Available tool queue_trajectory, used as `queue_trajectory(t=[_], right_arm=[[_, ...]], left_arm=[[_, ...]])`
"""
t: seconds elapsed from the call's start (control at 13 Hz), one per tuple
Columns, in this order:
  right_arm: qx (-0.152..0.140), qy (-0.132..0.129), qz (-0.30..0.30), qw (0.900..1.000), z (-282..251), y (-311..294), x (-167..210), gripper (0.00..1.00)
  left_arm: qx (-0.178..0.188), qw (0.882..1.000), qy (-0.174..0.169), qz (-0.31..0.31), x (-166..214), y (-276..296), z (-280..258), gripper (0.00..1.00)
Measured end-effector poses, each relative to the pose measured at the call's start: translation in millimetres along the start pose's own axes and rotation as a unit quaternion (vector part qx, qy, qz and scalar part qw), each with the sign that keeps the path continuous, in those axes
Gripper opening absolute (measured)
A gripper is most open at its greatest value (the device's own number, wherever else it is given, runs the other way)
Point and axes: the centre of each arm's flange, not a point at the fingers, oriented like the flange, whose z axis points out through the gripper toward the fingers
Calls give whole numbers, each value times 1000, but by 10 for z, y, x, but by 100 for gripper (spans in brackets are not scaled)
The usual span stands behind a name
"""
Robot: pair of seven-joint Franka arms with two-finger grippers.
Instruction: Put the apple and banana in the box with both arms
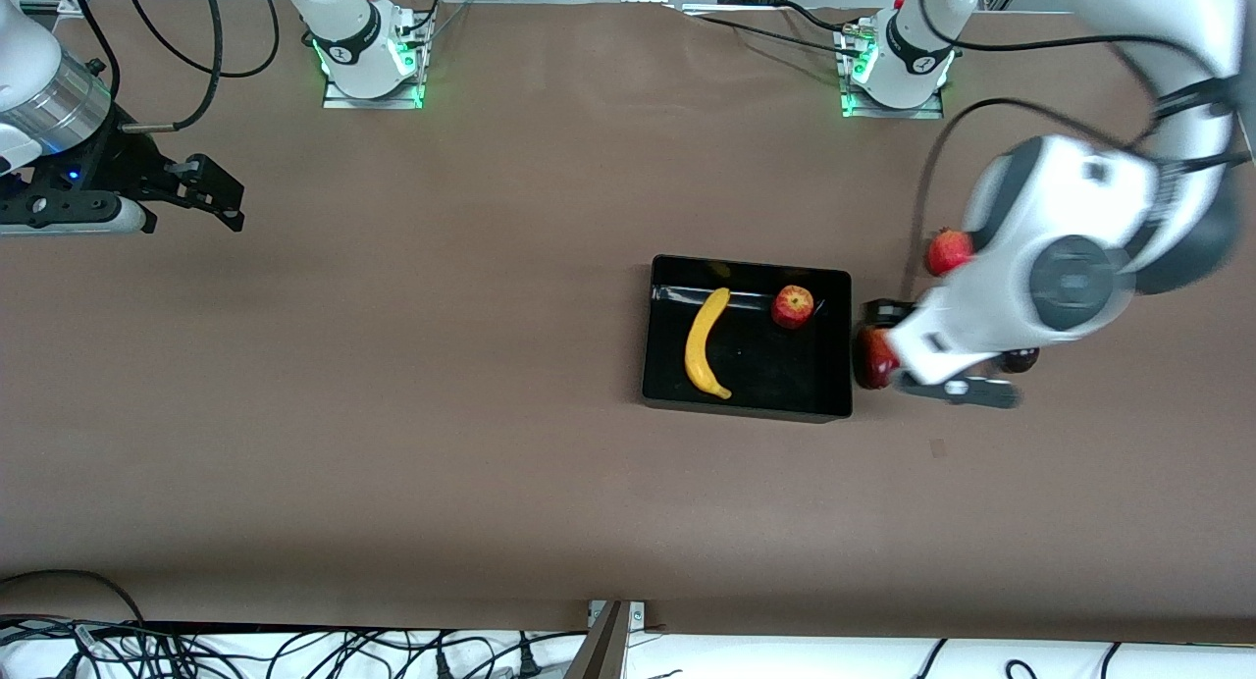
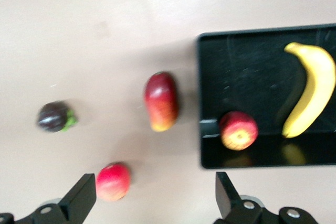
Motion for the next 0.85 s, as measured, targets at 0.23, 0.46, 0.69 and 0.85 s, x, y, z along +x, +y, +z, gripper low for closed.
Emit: queue_trajectory(t=[0.23, 0.46, 0.69, 0.85], right_arm=[[0, -1, 4, 1000, 11, 49, 8, 100], [0, 0, 5, 1000, 13, 54, 14, 100], [0, 1, 5, 1000, 13, 52, 17, 100], [0, 2, 3, 1000, 11, 37, 17, 100]], left_arm=[[-19, 999, 1, 40, -280, -479, -343, 100], [-45, 997, 50, 44, -764, -955, -668, 100], [-35, 994, 102, 25, -1390, -1131, -854, 100], [-35, 994, 104, 22, -1528, -1143, -851, 100]])
